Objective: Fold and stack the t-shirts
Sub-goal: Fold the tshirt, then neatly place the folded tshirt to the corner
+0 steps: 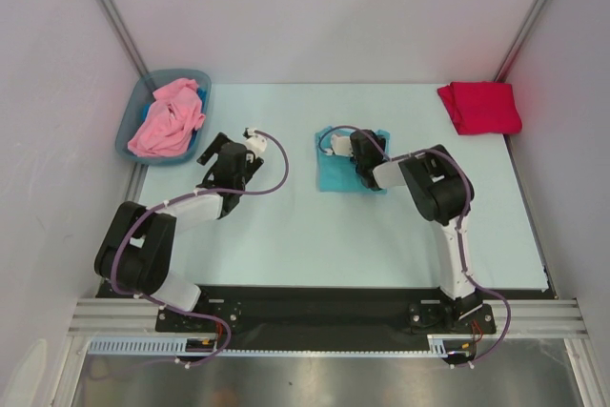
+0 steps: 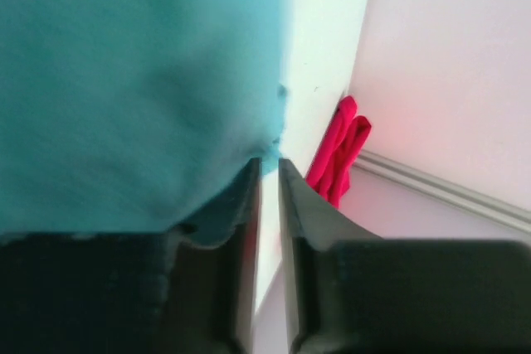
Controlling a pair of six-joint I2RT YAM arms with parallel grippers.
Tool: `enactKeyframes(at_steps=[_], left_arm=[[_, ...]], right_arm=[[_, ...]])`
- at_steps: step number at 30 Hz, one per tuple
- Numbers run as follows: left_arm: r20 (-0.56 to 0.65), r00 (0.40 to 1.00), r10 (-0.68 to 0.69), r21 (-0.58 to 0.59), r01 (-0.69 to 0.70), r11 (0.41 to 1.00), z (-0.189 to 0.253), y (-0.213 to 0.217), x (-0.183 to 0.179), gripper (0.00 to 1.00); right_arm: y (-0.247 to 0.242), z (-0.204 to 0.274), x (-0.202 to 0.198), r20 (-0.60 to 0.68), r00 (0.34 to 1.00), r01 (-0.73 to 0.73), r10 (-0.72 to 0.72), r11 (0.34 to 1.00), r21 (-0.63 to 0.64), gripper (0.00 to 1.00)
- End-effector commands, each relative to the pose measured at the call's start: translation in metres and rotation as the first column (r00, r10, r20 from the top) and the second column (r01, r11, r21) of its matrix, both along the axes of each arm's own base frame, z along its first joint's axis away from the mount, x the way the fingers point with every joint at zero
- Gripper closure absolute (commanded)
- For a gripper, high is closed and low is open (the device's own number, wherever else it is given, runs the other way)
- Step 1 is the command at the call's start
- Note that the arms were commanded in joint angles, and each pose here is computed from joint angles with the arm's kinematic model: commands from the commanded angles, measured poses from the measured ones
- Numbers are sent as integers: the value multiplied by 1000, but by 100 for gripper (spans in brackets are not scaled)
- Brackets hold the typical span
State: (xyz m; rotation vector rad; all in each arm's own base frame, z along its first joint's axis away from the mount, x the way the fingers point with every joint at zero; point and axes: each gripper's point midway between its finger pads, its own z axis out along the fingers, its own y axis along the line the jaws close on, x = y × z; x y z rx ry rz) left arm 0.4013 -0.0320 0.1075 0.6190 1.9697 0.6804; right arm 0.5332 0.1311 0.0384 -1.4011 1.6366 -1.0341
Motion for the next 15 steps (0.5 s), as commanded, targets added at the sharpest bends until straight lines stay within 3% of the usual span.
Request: enactKeyframes(at_steps=[1, 2, 3, 5, 6, 7, 8, 14, 15], left_arm=[[60, 998, 18, -33, -16, 999, 15, 2, 2, 0], [61, 998, 18, -34, -16, 999, 15, 2, 2, 0], [61, 998, 20, -33, -18, 999, 15, 3, 2, 0], [65, 998, 18, -32, -16, 999, 17, 3, 1, 0], [65, 998, 20, -33, -18, 999, 17, 3, 1, 0], [67, 998, 21, -33, -19, 999, 17, 4, 1, 0], [69, 997, 20, -33, -17, 999, 18, 3, 1, 0], [61, 998, 18, -29, -17, 999, 17, 3, 3, 0], [59, 998, 16, -31, -15, 999, 17, 2, 3, 0]], right_arm=[[7, 101, 2, 147, 989, 11, -30, 991, 132, 65], [8, 102, -6, 98, 995, 10, -23, 992, 129, 54], [10, 120, -8, 106, 994, 7, -24, 987, 159, 50], [14, 141, -24, 47, 999, 5, -16, 973, 232, 33], [16, 151, -30, 41, 999, 3, -14, 966, 259, 7], [19, 162, -35, 40, 999, -6, -6, 960, 280, 0], [25, 185, -43, 68, 998, -31, 7, 937, 347, 0], [36, 206, -90, -14, 1000, -11, 20, 871, 491, 0], [38, 209, -97, -37, 999, 29, -9, 813, 582, 0]])
